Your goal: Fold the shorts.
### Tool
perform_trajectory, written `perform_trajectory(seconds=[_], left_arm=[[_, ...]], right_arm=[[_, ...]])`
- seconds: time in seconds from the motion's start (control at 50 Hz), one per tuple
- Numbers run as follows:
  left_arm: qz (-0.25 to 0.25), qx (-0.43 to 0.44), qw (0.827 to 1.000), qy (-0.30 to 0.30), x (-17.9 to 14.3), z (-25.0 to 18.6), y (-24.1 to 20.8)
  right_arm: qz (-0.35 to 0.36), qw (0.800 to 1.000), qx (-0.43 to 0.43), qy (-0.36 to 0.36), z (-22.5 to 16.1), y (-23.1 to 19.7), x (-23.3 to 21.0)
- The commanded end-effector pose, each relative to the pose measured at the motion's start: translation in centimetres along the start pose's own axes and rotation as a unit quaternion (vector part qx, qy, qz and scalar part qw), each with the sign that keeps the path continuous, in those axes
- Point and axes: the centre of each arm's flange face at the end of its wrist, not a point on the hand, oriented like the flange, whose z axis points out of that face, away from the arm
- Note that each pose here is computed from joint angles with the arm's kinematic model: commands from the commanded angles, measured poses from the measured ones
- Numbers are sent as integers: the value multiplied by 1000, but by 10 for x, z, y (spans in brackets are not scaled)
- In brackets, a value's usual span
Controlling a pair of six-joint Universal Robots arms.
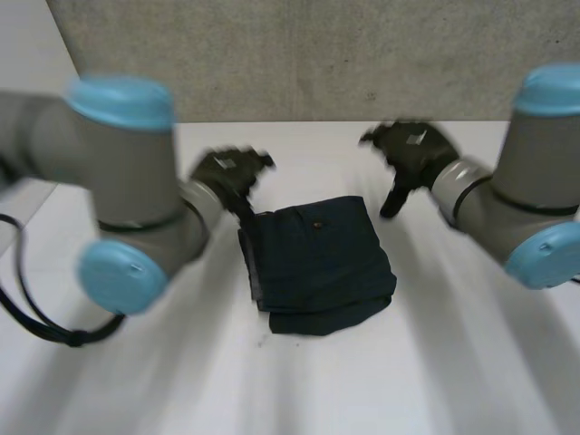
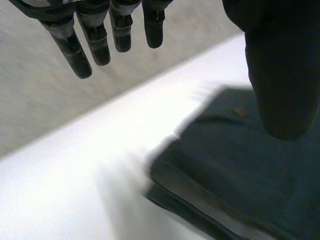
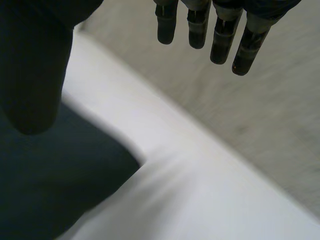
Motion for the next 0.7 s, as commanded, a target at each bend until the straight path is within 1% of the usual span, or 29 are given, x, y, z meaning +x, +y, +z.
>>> perform_trajectory(seconds=[0.02,0.08,0.16,0.3,0.7], left_arm=[[-38,75,991,-102,-78,-59,-70],[-58,96,986,-125,-95,-83,-83],[-68,102,983,-133,-101,-95,-85],[-67,100,986,-116,-94,-99,-84],[-60,86,990,-98,-82,-102,-73]], right_arm=[[80,974,80,194,-56,-75,49],[69,978,49,189,-68,-74,47],[68,981,31,177,-74,-73,44],[66,982,34,176,-83,-75,42],[59,981,63,173,-81,-72,36]])
